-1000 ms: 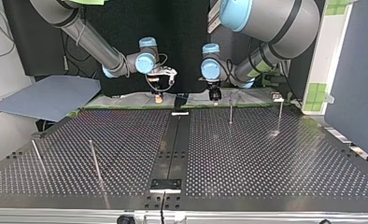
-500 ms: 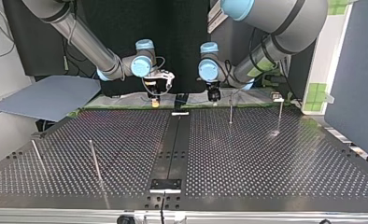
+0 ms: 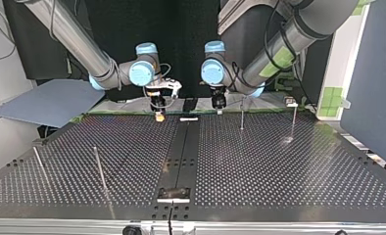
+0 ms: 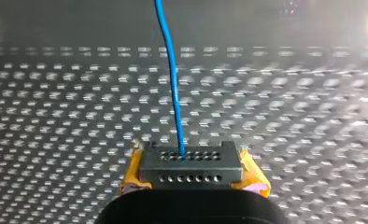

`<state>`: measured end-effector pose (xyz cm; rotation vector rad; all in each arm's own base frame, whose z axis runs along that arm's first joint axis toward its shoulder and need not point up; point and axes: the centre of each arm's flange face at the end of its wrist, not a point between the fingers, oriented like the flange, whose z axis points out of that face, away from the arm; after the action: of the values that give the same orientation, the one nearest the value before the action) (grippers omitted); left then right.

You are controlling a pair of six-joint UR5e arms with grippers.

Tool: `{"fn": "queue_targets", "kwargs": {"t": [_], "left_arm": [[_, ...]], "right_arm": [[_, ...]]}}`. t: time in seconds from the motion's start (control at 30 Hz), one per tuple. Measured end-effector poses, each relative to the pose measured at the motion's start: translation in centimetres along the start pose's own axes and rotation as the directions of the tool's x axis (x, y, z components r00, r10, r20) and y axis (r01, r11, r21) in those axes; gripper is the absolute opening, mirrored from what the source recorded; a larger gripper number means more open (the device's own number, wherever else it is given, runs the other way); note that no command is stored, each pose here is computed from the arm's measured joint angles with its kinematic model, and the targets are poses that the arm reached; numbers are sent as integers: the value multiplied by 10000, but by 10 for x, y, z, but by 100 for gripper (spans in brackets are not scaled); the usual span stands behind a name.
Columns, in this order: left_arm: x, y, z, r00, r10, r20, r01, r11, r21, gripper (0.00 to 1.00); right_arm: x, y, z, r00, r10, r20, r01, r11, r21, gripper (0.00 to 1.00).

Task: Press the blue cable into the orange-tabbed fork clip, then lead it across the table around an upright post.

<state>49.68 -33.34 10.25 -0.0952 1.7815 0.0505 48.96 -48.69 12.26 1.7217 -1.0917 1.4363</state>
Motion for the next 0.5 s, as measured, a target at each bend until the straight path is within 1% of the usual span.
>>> {"fn": "queue_targets", "kwargs": {"t": [0.1,0.23,0.33,0.5], "left_arm": [[-14,0,-7,10000,-73,32,73,9999,-151,0],[-33,0,-15,9999,-112,49,113,9997,-216,0],[-46,0,-21,9999,-118,100,120,9998,-180,0],[-72,-3,-27,9988,-205,449,207,9998,-52,0]], "right_arm": [[18,0,-3,9998,28,-201,-27,10000,4,0],[45,0,-10,9994,50,-341,-50,10000,5,0],[65,-2,-17,9991,41,-427,-39,10000,53,0],[96,-5,-26,9981,40,-612,-34,9999,96,0]]}}
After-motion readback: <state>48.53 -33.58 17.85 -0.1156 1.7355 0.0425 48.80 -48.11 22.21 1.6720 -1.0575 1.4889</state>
